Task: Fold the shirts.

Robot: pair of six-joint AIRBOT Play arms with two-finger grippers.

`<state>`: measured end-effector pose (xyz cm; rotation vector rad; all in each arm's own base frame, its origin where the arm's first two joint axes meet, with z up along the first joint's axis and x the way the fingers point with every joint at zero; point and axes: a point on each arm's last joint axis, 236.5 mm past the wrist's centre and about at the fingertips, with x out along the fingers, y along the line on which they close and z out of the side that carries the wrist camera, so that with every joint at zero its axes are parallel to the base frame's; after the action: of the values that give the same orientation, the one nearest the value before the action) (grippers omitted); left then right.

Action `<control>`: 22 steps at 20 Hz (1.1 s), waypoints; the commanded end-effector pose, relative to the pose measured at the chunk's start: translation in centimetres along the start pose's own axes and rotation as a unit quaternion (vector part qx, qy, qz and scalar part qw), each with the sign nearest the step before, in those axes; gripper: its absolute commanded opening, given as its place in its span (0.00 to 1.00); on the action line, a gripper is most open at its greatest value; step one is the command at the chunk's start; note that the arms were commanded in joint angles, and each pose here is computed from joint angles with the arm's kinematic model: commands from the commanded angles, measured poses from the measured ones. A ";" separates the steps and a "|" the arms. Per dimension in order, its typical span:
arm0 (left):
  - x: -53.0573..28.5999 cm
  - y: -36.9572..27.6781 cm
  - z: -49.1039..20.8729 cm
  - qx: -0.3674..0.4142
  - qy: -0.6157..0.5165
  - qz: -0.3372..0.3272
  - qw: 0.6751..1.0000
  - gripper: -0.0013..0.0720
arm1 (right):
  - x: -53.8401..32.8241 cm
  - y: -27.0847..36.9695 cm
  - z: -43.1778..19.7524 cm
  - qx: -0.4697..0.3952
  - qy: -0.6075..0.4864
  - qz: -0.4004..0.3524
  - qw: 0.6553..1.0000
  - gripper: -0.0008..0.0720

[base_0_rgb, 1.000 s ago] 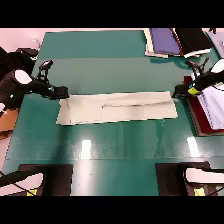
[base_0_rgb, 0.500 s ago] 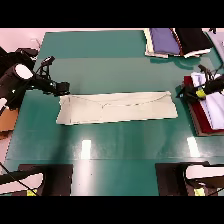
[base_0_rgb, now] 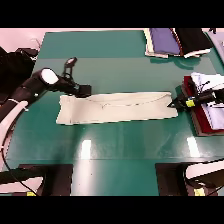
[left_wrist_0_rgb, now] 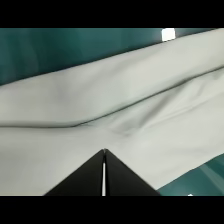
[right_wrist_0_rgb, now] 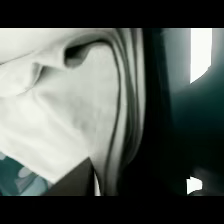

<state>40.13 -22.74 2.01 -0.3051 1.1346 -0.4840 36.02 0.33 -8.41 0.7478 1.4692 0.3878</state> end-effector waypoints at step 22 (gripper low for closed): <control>12.4 -8.8 -2.0 0.019 0.085 -0.066 0.994 0.05 | -9.3 38.5 -4.4 -0.380 -0.131 0.105 0.910 0.03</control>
<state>40.52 -37.15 -5.35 -0.3161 1.2573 -0.6470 39.49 20.84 23.16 0.3158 0.8876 0.8789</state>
